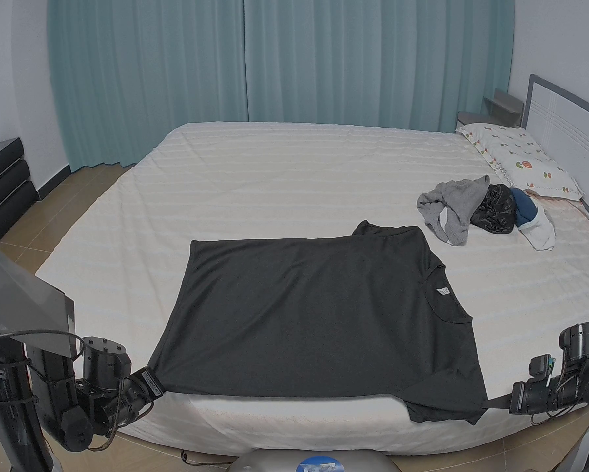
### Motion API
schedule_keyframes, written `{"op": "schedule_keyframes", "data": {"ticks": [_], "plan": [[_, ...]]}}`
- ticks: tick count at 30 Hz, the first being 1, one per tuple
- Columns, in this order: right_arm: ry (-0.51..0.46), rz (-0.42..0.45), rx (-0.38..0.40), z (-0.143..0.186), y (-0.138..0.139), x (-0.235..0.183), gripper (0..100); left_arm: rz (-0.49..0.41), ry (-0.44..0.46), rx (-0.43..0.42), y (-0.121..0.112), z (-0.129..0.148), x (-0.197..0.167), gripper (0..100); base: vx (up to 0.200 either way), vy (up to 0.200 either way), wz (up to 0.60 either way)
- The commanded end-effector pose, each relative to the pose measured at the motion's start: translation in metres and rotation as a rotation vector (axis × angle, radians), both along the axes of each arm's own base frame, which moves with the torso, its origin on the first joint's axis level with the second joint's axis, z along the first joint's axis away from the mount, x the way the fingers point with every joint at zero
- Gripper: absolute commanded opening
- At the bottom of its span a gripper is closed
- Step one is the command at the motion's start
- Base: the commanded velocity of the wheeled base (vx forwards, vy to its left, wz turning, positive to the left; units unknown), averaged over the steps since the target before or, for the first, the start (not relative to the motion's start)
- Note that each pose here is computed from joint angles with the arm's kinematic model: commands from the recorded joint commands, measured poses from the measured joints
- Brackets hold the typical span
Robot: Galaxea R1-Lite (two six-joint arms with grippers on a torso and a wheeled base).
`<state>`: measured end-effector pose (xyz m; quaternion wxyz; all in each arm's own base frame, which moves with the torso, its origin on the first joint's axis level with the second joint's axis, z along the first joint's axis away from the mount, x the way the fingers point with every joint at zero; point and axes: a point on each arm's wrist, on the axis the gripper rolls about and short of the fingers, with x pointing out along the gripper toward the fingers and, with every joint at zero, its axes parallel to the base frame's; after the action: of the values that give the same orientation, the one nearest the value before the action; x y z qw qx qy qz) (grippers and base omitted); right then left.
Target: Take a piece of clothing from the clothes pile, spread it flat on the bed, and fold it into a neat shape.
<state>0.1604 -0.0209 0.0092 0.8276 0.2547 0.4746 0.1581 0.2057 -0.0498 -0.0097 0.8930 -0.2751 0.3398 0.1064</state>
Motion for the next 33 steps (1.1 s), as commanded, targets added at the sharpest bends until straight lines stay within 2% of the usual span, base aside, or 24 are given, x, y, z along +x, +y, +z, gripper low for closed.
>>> {"op": "schedule_keyframes", "data": {"ticks": [1, 9, 10, 17, 23, 33], "plan": [[-0.019, -0.011, -0.007, 0.008, 0.000, -0.009, 0, -0.022, 0.055, 0.028, 0.000, -0.003, -0.008, 0, 0.000, 0.000, 0.00], [0.003, 0.032, -0.041, 0.008, 0.001, -0.017, 0, -0.043, 0.084, 0.046, -0.004, -0.005, -0.011, 0, 0.000, 0.000, 0.00], [0.009, 0.042, -0.046, 0.008, 0.001, -0.018, 0, -0.049, 0.110, 0.061, -0.006, -0.007, -0.014, 0, 0.000, 0.000, 0.00], [0.025, 0.038, -0.078, 0.011, 0.002, -0.023, 0, -0.079, 0.159, 0.119, -0.005, -0.003, -0.022, 0, 0.000, 0.000, 0.00], [0.057, 0.066, -0.112, 0.009, 0.004, -0.028, 0, -0.101, 0.186, 0.139, -0.004, 0.005, -0.030, 0, 0.000, 0.000, 0.00], [0.076, 0.076, -0.148, 0.016, 0.006, -0.039, 0, -0.141, 0.254, 0.173, -0.006, 0.002, -0.039, 0, 0.000, 0.000, 0.00]]}}
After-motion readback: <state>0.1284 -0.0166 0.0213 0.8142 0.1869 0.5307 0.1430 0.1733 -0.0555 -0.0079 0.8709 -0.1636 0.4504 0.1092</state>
